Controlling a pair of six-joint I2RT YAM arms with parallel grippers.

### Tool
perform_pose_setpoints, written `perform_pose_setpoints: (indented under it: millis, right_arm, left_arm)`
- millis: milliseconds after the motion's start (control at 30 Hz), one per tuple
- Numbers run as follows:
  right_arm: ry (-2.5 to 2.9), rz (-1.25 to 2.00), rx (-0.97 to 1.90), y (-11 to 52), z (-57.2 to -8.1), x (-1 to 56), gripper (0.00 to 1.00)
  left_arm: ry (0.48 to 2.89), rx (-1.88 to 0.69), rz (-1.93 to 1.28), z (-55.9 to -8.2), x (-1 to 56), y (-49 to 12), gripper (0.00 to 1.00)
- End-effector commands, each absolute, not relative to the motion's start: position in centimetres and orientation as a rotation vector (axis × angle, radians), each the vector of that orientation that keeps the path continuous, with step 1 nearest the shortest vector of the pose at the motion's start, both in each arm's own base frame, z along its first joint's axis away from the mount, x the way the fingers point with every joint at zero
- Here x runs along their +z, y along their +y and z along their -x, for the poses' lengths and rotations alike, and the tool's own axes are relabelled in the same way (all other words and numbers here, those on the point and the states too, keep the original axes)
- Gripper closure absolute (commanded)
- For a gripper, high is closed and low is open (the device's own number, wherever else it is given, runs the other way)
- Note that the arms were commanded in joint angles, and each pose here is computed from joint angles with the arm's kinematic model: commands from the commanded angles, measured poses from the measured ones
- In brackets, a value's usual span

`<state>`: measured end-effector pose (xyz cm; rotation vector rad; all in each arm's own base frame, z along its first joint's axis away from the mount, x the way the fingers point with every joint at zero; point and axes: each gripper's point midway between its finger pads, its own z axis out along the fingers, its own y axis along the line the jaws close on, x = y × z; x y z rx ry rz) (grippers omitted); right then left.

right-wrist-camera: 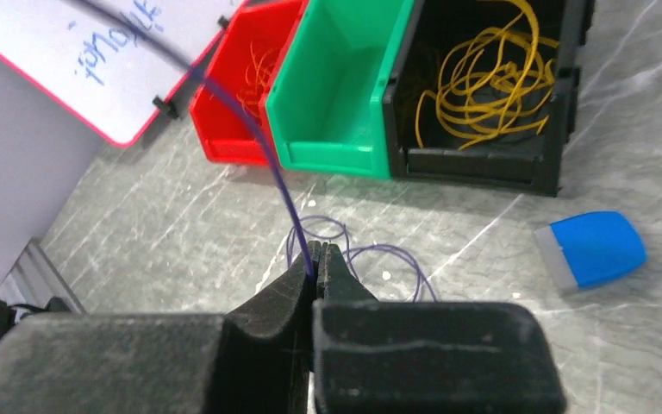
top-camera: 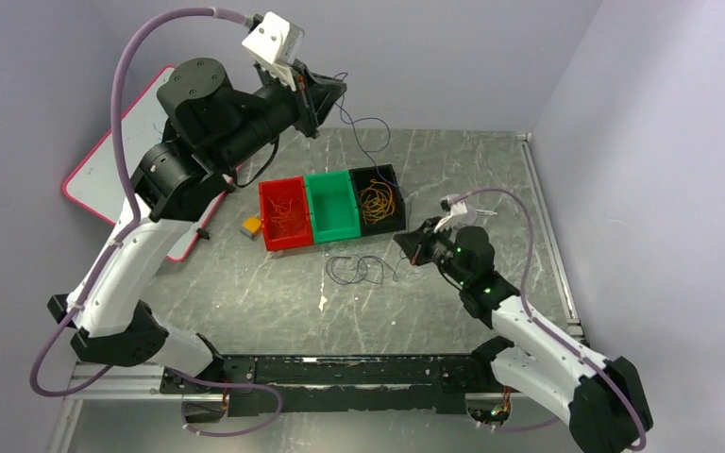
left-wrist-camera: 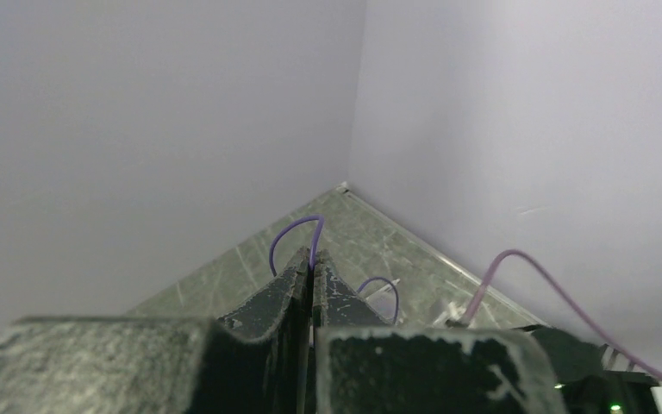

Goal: Untangle the cables

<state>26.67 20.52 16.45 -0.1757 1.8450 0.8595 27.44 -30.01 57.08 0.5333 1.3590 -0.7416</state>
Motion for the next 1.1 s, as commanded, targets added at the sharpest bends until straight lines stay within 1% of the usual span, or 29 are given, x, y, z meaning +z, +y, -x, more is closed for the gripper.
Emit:
perform_pose_setpoints:
  millis: [0, 100, 233, 533, 733, 833, 1067]
  right_arm:
    - [1.781, 0.136, 0.755, 18.7, -27.4, 21.6, 1.0]
    - [1.702, 0.156, 0.753, 18.6, -27.4, 27.4, 1.0]
    - [1.635, 0.201, 0.818, 19.3, -26.6, 32.9, 1.0]
    - [1.486, 0.157, 0.953, 19.6, -25.0, 40.2, 1.0]
    - [1.513, 0.138, 0.89, 19.0, -25.8, 40.8, 1.0]
    - [1.573, 0.168, 0.881, 19.7, -26.5, 39.6, 1.0]
    - [1.716, 0.243, 0.852, 22.0, -29.4, 36.3, 1.0]
  left_arm:
    - [1.396, -0.654, -0.464, -28.1, 56.0, -28.0, 0.93]
    - [1.46, -0.636, -0.453, -28.7, 53.4, -28.2, 0.93]
    - [1.534, -0.635, -0.453, -29.4, 50.1, -28.8, 0.93]
    - [1.594, -0.634, -0.437, -29.9, 46.9, -29.0, 0.93]
    - [1.64, -0.618, -0.44, -30.4, 45.0, -28.9, 0.93]
    - [1.685, -0.64, -0.442, -30.9, 43.3, -29.1, 0.93]
    - [1.855, -0.738, -0.409, -34.1, 35.6, -28.4, 0.93]
